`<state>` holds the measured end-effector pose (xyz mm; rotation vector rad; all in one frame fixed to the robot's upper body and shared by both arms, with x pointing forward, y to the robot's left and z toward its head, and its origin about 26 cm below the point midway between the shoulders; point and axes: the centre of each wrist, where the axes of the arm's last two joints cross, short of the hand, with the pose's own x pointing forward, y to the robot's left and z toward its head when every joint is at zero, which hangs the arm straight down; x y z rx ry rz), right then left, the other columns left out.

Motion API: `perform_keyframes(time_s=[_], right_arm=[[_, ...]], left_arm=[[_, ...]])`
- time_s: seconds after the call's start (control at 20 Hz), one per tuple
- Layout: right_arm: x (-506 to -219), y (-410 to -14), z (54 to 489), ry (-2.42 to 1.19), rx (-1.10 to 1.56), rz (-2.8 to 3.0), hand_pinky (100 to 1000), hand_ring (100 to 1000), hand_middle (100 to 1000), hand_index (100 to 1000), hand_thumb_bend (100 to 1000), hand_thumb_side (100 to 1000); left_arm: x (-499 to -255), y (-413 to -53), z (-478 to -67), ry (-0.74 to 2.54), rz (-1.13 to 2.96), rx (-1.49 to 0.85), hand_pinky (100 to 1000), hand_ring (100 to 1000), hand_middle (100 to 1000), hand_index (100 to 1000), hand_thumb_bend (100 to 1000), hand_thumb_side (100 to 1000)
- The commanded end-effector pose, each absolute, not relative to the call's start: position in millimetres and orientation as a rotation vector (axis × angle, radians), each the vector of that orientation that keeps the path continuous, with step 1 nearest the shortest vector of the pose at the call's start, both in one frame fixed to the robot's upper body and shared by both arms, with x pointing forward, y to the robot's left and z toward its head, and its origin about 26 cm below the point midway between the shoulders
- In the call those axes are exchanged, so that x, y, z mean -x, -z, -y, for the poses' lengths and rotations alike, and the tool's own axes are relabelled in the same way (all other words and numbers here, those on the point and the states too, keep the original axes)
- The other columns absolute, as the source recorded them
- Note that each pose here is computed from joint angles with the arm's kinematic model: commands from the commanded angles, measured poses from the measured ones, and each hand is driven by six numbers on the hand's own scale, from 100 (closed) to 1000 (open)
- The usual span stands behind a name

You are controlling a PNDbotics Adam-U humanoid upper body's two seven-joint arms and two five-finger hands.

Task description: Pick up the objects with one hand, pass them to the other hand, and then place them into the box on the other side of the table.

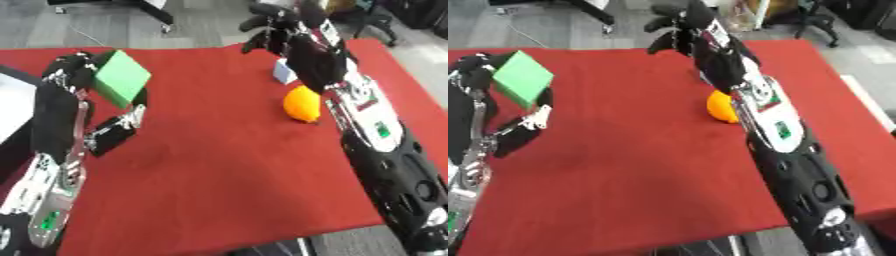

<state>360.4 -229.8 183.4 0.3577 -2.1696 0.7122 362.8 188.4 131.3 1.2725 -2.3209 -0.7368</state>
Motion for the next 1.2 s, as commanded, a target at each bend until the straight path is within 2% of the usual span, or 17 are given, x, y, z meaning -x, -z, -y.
perform_keyframes(time_s=[0.05,0.15,0.3,0.35,0.55,0.7,0.85,0.95,1.05,1.2], right_arm=[[-358,-191,242,-0.715,-0.301,2.188,822,658,742,909,528,1000],[-358,-187,245,-0.715,-0.286,2.169,822,657,740,908,524,1000],[-357,-182,248,-0.714,-0.278,2.154,820,653,735,907,515,1000],[-357,-181,248,-0.716,-0.278,2.151,820,653,735,908,514,1000],[-357,-177,248,-0.719,-0.282,2.139,819,652,733,908,508,1000],[-356,-175,248,-0.72,-0.286,2.131,819,652,732,907,504,1000],[-356,-172,248,-0.723,-0.287,2.122,819,652,732,907,500,1000],[-356,-171,248,-0.723,-0.286,2.12,819,651,732,907,500,1000],[-356,-170,249,-0.723,-0.285,2.116,819,651,731,907,491,1000],[-356,-169,250,-0.72,-0.281,2.114,819,651,731,906,499,1000]], left_arm=[[-367,-151,-234,0.707,2.166,-1.469,710,544,551,678,100,319],[-370,-158,-262,0.761,1.991,-1.56,728,564,571,697,107,340],[-376,-174,-306,0.89,1.661,-1.594,752,595,604,733,266,516],[-379,-180,-320,0.92,1.57,-1.587,756,600,609,738,275,541],[-394,-190,-363,1.063,1.259,-1.51,783,644,649,764,425,667],[-407,-186,-384,1.197,1.053,-1.428,807,712,712,805,594,760],[-418,-180,-400,1.283,0.859,-1.395,827,765,779,864,874,846],[-422,-179,-407,1.321,0.759,-1.407,843,798,816,903,1000,898],[-424,-183,-412,1.349,0.687,-1.44,857,826,844,932,1000,991],[-424,-198,-413,1.383,0.637,-1.516,863,837,865,949,1000,1000]])
